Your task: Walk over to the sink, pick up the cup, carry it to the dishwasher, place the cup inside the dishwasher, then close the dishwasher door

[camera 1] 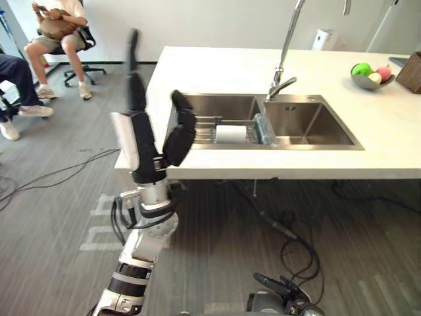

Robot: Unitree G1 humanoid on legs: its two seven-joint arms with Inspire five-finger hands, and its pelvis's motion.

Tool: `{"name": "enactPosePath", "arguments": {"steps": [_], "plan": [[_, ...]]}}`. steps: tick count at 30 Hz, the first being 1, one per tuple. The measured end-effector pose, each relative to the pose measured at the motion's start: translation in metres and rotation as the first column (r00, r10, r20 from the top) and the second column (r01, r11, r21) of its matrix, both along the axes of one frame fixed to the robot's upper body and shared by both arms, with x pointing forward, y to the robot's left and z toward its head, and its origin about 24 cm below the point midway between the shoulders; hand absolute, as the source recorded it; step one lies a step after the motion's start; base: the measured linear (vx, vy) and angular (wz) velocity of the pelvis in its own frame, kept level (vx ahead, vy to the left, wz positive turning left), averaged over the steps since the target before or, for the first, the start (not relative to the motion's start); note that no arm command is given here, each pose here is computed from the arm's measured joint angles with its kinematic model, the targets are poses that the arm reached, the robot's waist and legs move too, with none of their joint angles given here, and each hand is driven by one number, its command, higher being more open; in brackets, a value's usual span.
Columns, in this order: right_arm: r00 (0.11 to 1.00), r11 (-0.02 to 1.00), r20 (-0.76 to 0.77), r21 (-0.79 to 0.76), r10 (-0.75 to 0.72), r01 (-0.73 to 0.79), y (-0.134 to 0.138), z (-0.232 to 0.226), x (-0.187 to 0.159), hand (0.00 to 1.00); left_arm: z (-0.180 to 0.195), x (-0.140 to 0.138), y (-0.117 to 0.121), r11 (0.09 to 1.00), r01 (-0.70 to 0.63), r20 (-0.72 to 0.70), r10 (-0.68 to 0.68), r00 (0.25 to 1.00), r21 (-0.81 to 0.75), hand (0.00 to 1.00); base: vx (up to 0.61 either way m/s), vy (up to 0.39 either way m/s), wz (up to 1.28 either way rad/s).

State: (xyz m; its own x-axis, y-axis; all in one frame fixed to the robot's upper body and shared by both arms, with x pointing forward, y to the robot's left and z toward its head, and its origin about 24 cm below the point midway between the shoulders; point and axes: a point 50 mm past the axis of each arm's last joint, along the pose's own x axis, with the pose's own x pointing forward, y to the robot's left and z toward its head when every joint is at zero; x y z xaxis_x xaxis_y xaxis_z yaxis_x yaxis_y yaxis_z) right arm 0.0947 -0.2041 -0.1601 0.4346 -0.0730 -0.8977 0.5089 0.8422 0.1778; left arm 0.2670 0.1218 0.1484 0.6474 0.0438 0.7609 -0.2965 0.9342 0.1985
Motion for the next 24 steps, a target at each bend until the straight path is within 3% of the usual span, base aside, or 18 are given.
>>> {"name": "enactPosePath", "arguments": {"steps": [4, 6, 8, 10, 14, 17, 20, 24], "plan": [[0.998, 0.998, -0.07, 0.066, 0.003, 0.002, 0.012, -0.004, -0.013, 1.0, -0.018, 0.013, -0.005, 0.997, 0.035, -0.199, -0.021, 0.98, 0.068, 1.0, 0.4, -0.31, -0.01], [0.998, 0.999, -0.065, 0.034, 0.018, -0.016, -0.005, 0.0, -0.013, 1.0, -0.029, 0.012, -0.018, 0.995, 0.07, -0.28, -0.049, 0.959, 0.065, 1.0, 0.36, -0.282, 0.1], [0.997, 0.998, -0.069, 0.035, 0.045, -0.043, -0.008, 0.001, -0.013, 1.0, -0.032, 0.009, -0.036, 0.982, 0.134, -0.304, -0.087, 0.949, 0.136, 1.0, 0.37, -0.289, 0.29], [0.993, 0.996, -0.073, 0.032, 0.088, -0.086, -0.01, 0.002, -0.012, 1.0, -0.035, 0.01, -0.038, 0.974, 0.144, -0.328, -0.079, 0.941, 0.176, 1.0, 0.25, -0.225, -0.01], [0.986, 0.992, -0.108, 0.036, 0.127, -0.123, -0.014, 0.003, -0.021, 1.0, -0.04, 0.014, -0.029, 0.965, 0.149, -0.404, -0.05, 0.913, 0.217, 1.0, 0.2, -0.172, -0.01], [0.975, 0.989, -0.164, 0.012, 0.148, -0.148, -0.016, 0.001, -0.031, 1.0, -0.044, 0.009, -0.008, 0.97, 0.169, -0.469, -0.068, 0.881, 0.177, 1.0, 0.27, -0.054, -0.14], [0.983, 0.994, -0.151, -0.016, 0.103, -0.106, -0.026, 0.003, -0.025, 1.0, -0.033, 0.009, 0.008, 0.959, 0.161, -0.438, -0.043, 0.898, 0.235, 1.0, 0.31, 0.102, -0.42], [0.993, 0.998, -0.101, 0.013, 0.058, -0.057, -0.016, 0.001, -0.015, 1.0, -0.021, 0.02, 0.035, 0.904, 0.192, -0.453, 0.002, 0.891, 0.382, 1.0, 0.2, 0.149, 0.05]]}}
